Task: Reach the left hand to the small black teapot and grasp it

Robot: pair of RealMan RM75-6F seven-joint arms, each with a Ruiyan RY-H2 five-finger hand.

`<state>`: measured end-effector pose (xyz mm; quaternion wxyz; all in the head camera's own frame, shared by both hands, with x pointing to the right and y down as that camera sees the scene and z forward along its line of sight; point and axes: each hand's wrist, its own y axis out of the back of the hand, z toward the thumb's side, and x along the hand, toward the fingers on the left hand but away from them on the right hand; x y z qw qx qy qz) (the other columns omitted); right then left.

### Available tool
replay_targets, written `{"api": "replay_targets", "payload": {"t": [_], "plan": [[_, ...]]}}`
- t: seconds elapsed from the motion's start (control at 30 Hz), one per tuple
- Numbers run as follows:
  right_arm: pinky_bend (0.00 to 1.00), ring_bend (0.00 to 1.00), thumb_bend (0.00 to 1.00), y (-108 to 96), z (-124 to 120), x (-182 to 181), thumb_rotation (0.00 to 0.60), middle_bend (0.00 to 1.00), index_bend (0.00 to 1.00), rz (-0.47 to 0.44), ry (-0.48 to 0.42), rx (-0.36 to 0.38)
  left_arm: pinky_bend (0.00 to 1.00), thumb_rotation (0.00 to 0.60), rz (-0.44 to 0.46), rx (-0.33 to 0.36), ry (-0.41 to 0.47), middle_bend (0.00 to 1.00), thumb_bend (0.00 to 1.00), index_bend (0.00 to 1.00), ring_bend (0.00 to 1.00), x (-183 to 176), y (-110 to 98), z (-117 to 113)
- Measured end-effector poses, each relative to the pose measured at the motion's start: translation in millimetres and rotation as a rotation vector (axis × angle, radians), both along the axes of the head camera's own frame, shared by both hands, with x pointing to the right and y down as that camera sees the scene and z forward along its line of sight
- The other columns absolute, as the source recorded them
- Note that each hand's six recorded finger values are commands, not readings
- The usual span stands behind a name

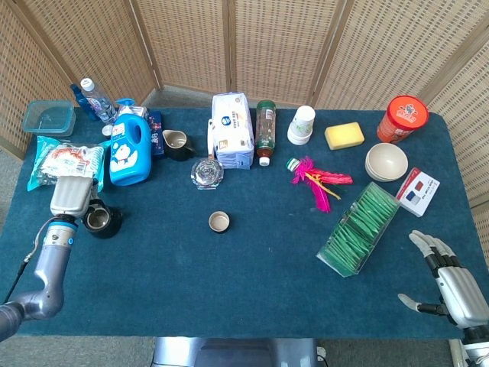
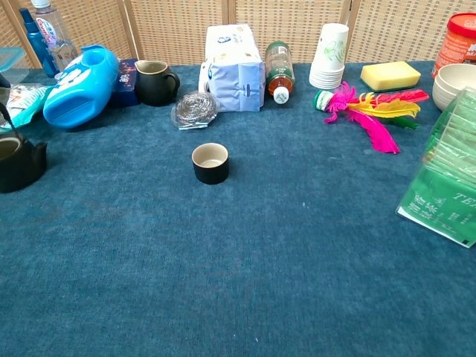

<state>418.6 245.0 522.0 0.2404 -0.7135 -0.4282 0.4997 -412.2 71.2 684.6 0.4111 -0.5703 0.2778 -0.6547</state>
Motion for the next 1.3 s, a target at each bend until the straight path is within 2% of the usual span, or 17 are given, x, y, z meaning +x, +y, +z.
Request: {"api": "replay_targets", "payload": {"t": [0.17,0.37,0.7,0.87,1.3], "plan": [[0.00,0.00,0.00,0.5,0.1,-0.4,0.600,0.00,0.00,-0.002,0.000,-0.002,1.00,0.600,-0.009,-0.005,0.057,0.86,0.66,0.63,0.83,-0.1,0.3,-11.0],[0.00,0.00,0.00,1.1,0.1,-1.0,0.600,0.00,0.00,-0.003,0.001,-0.003,1.00,0.600,0.021,0.026,0.104,0.86,0.66,0.63,0.83,9.0,-3.3,-25.5],[0.00,0.00,0.00,0.1,-2.3,1.1,0.600,0.00,0.00,0.004,-0.002,0.005,1.00,0.600,0.188,0.121,0.207,0.86,0.65,0.63,0.83,58.4,-7.5,-58.4],[0.00,0.00,0.00,-0.3,-3.1,2.4,0.600,0.00,0.00,0.006,-0.004,0.007,1.00,0.600,0.262,0.143,0.244,0.86,0.65,0.63,0.83,83.8,-6.3,-68.8],[0.00,0.00,0.00,-0.8,-4.0,3.3,0.600,0.00,0.00,0.005,-0.004,0.012,1.00,0.600,0.376,0.159,0.226,0.86,0.65,0.63,0.82,134.9,-3.2,-73.4]]}}
